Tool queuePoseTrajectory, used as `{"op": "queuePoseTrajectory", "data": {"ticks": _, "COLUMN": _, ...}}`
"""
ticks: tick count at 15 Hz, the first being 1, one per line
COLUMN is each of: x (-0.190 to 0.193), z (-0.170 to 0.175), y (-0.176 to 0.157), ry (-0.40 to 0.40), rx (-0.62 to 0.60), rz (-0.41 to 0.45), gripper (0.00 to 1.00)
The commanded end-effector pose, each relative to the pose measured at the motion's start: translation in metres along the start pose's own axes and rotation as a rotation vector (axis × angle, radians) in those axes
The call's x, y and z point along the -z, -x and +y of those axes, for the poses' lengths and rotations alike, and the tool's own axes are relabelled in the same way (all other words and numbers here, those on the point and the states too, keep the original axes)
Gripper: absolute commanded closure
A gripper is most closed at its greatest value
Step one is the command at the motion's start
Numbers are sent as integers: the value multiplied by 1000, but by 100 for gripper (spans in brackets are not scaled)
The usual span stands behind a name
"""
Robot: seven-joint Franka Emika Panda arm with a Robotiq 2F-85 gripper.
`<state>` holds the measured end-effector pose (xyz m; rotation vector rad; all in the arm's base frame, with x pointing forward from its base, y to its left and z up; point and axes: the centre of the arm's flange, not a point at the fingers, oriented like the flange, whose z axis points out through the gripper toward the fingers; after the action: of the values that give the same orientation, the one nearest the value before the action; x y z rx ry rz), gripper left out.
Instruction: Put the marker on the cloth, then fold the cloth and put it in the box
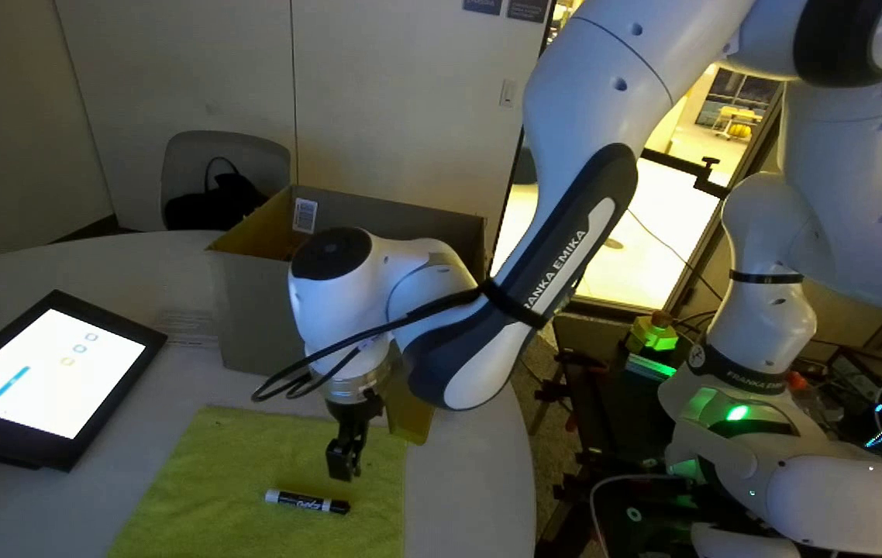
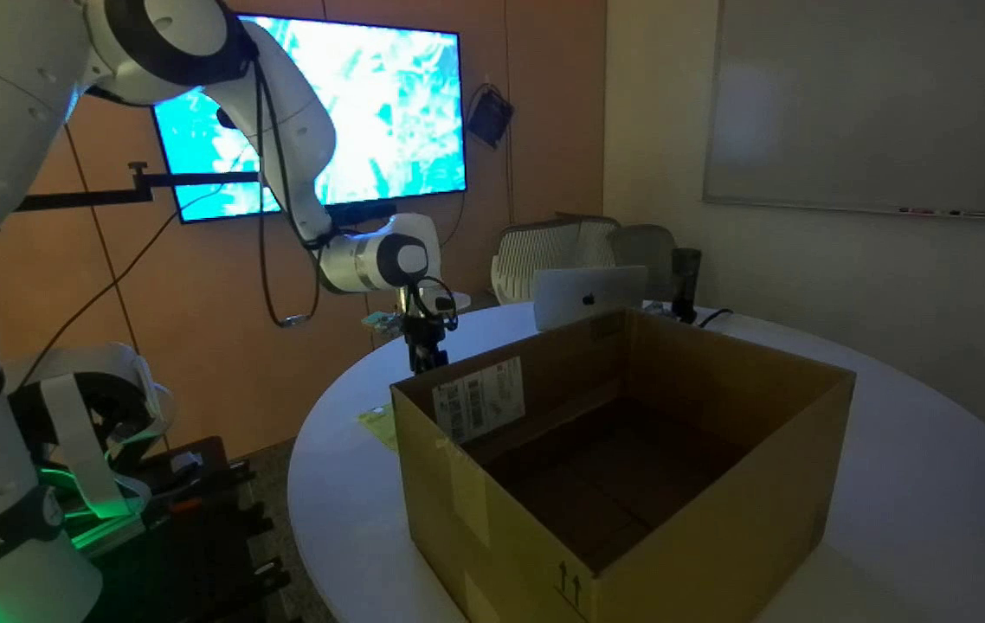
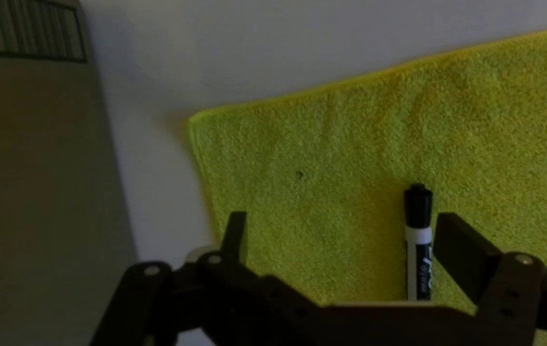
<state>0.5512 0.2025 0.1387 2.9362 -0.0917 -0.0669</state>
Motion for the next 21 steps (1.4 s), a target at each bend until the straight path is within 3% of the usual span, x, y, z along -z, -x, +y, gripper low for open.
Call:
{"op": "queuePoseTrajectory", "data": {"ticks": 1, "x": -10, "z": 25, "y": 39, "ry": -43, "rx": -102, "rz": 12, "gripper": 0}}
{"op": "queuePoseTrajectory", "data": {"ticks": 6, "x": -53, "z": 33, "y": 57, "ry": -123, "rx": -269, "rz": 14, "gripper": 0}}
{"op": "queuePoseTrajectory", "data": {"ticks": 13, "x": -100, "z": 49, "y": 61, "ry": -154, "rx": -384, "rz": 22, "gripper": 0}}
{"op": "queuePoseTrajectory", "data": {"ticks": 21, "x": -113, "z": 71, "y": 51, "ry": -195, "rx": -497, "rz": 74, "gripper": 0}}
